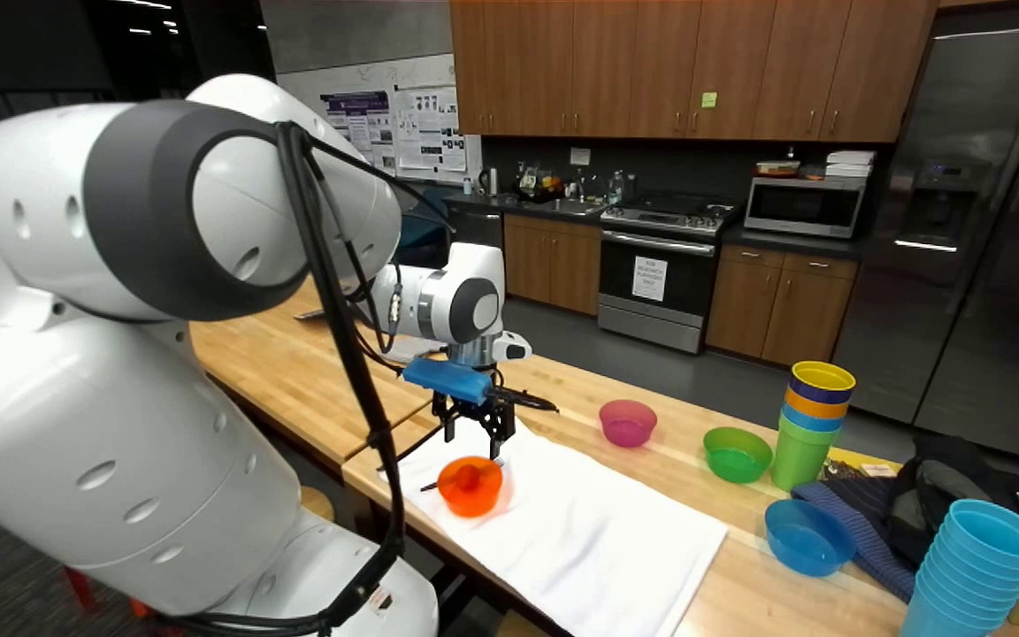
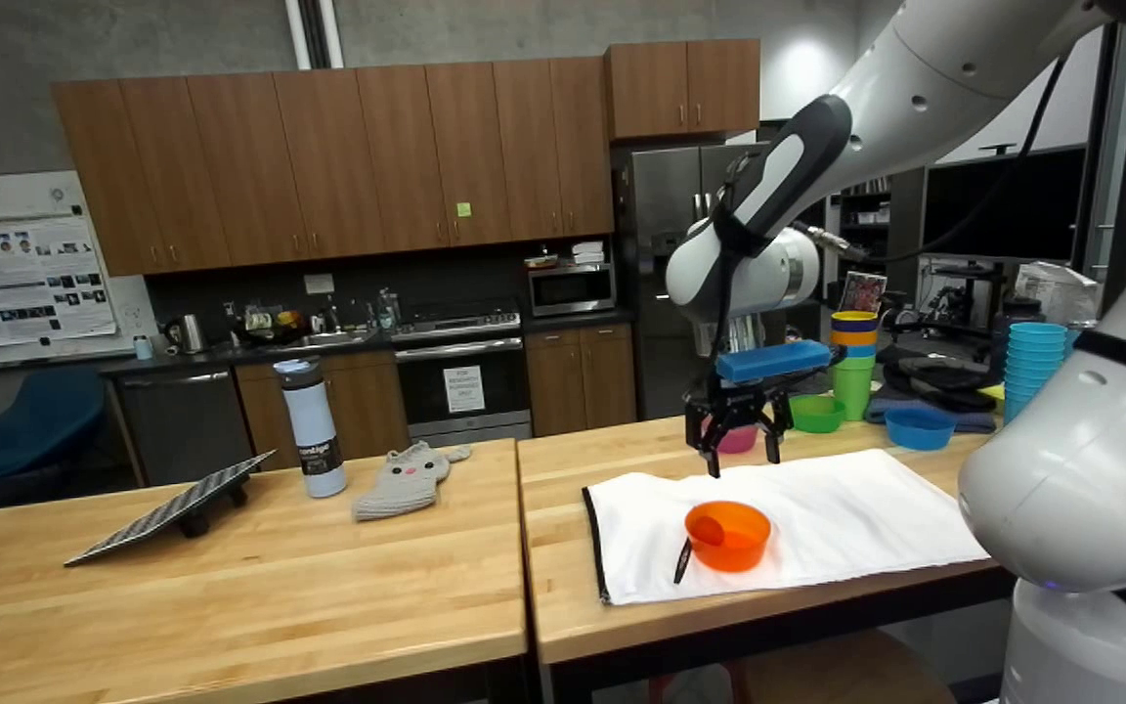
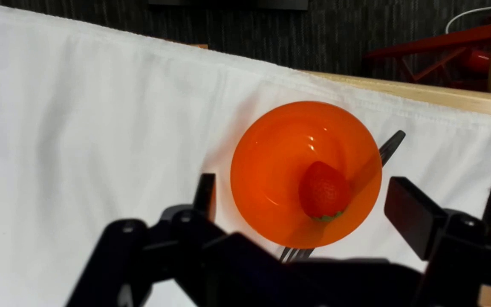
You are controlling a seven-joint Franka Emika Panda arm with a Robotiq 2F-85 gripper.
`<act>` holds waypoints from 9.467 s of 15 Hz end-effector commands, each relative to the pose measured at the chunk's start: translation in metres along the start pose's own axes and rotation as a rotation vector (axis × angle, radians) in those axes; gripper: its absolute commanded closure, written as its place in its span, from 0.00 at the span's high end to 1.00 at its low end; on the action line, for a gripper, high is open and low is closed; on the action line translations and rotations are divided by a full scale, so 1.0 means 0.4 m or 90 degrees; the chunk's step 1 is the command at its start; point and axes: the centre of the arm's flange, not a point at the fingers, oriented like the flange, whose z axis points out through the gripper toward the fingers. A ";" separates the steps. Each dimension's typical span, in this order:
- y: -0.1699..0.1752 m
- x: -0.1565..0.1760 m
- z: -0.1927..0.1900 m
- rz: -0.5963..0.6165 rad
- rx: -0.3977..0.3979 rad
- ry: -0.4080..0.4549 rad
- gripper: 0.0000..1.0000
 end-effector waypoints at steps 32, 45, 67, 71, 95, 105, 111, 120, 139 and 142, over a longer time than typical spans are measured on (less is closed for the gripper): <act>-0.077 0.092 0.144 0.035 -0.051 0.015 0.83; -0.105 0.109 0.169 0.042 -0.050 0.013 0.41; -0.138 0.093 0.191 0.018 -0.061 -0.001 0.47; -0.126 0.090 0.210 0.015 -0.067 -0.016 0.64; -0.145 0.087 0.266 -0.054 -0.131 -0.029 0.15; -0.194 0.060 0.172 -0.057 -0.061 0.005 0.21; -0.199 0.036 0.180 -0.080 -0.078 0.022 0.71; -0.160 0.049 0.181 -0.205 -0.193 0.045 1.00; -0.165 0.103 0.182 -0.258 -0.168 0.049 1.00; -0.183 0.095 0.163 -0.264 -0.186 0.040 1.00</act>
